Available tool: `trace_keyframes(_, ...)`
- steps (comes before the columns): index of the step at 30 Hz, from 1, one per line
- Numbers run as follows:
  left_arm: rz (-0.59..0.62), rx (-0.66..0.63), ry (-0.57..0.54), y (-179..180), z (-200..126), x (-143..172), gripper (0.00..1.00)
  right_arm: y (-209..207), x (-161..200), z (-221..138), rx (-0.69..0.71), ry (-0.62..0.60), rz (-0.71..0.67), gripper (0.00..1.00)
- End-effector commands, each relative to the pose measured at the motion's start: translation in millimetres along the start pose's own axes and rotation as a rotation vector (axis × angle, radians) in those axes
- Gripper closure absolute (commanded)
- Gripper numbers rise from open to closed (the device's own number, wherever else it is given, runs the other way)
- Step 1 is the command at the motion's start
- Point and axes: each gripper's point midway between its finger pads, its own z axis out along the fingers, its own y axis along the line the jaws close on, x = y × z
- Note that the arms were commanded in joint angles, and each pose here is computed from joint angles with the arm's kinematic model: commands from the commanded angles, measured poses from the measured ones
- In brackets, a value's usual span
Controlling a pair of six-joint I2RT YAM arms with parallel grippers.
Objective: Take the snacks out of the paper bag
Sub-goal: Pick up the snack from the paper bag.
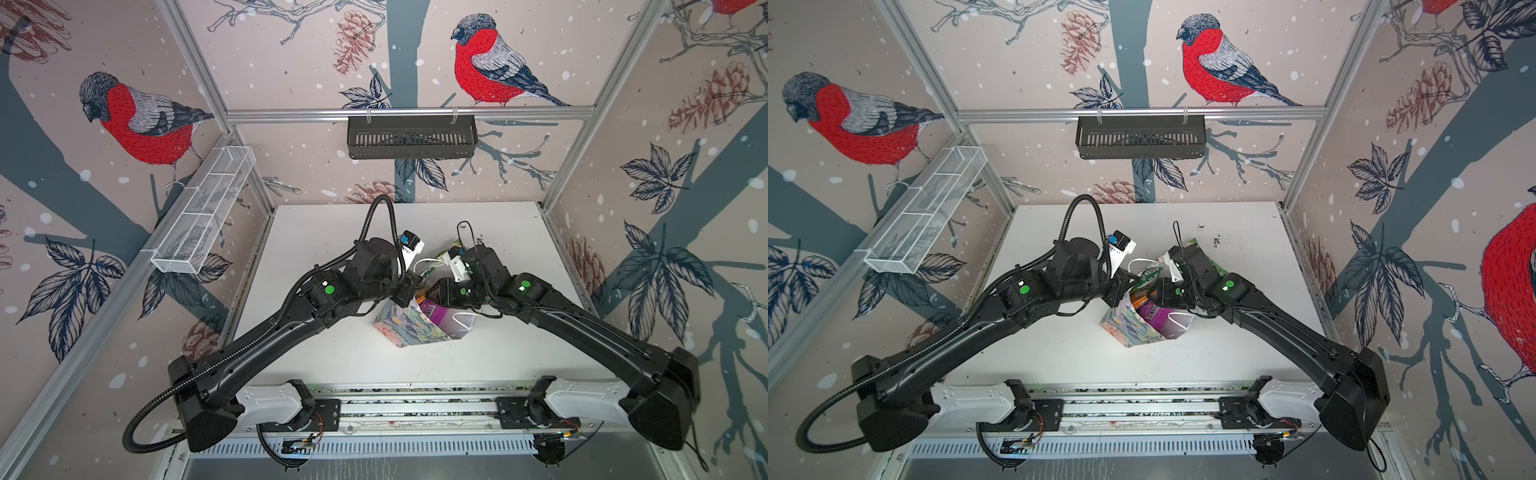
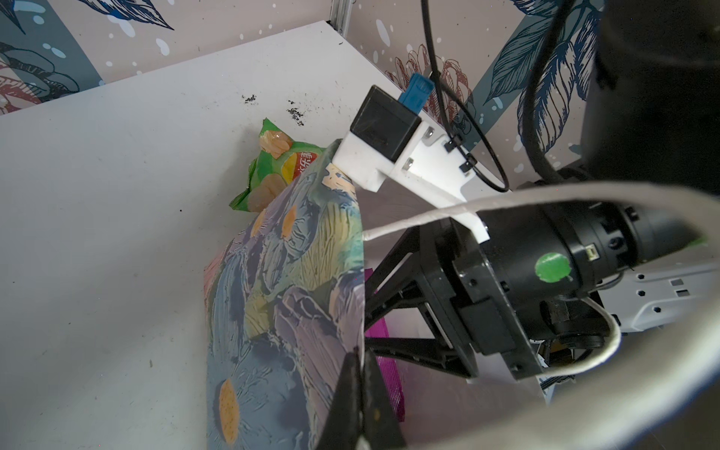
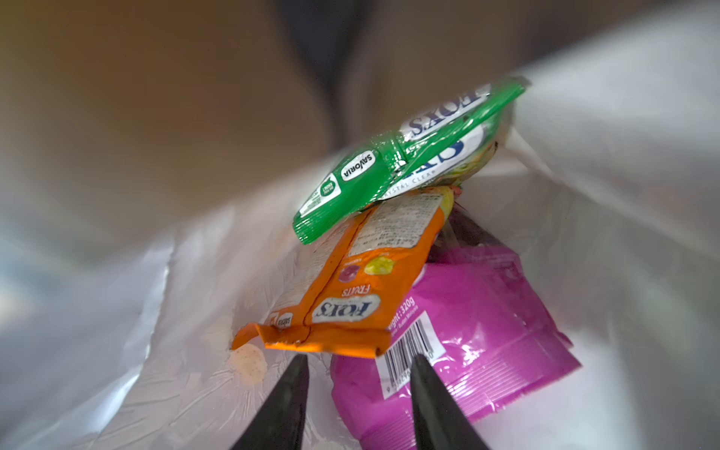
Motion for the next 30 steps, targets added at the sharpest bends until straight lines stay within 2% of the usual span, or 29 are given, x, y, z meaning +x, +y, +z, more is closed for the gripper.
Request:
trace_keyframes(1,0.008,0.068,-0.079,-14,-2,-19,1.0,-1,-1,1,0.025,-0.01,0.012,0.55)
trace_keyframes(16,0.02,0.081,-0.087,-17,-9,-19,1.0,6,-7,22,0.064,-0.013,0.0,0.61)
trace_keyframes(22,0.032,0.052,-0.087,-12,-12,-17,1.0,4,-3,22,0.078,-0.002,-0.001,0.78)
trace_keyframes(26,0.03,0.002,-0.084,-3,-11,-14,1.0,5,-1,20,0.086,0.004,-0.011,0.95)
trace_keyframes(30,0.022,-0.035,-0.075,5,-6,-11,1.0,12,-5,16,0.077,-0.009,-0.035,0.99)
